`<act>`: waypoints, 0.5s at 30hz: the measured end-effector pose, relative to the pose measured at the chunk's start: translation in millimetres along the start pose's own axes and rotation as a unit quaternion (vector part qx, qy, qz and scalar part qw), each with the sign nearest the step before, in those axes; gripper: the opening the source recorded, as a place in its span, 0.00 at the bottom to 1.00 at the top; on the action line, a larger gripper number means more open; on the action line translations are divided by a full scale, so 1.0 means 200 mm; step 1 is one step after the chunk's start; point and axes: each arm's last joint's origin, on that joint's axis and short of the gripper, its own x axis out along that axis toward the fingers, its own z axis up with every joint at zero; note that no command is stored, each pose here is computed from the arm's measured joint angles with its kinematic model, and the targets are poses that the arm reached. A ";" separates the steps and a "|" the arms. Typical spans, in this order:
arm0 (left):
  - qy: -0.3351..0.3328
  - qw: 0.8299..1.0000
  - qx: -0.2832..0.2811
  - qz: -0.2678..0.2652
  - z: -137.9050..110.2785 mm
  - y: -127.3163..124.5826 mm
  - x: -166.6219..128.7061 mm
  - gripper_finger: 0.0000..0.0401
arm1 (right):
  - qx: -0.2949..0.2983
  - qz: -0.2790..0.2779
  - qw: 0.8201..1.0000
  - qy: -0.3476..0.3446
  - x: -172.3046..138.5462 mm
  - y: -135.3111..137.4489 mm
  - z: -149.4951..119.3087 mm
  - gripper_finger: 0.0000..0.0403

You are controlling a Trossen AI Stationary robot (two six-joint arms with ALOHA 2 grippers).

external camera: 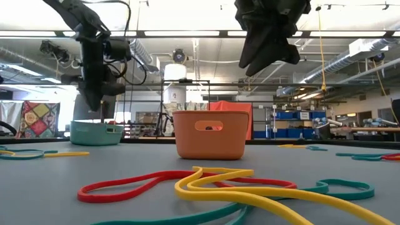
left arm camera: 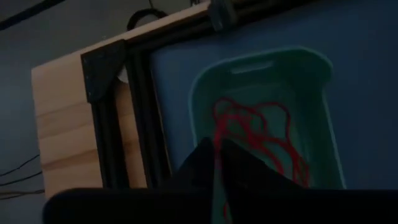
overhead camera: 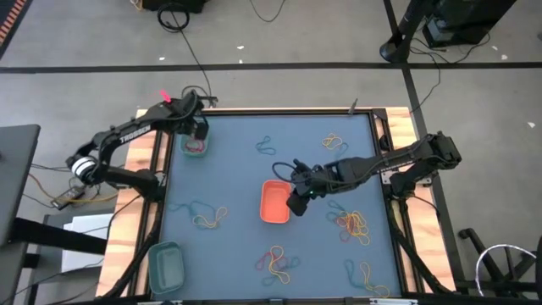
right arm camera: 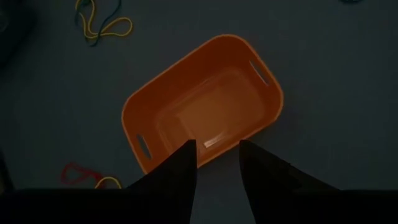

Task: Sort rubber bands into baskets
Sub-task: Put the red rubber band into the green bin

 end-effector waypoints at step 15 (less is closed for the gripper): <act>0.009 0.981 0.070 -0.178 0.00 -0.04 -0.04 0.26 | 0.007 -0.004 1.000 0.007 -0.01 0.02 -0.04 0.33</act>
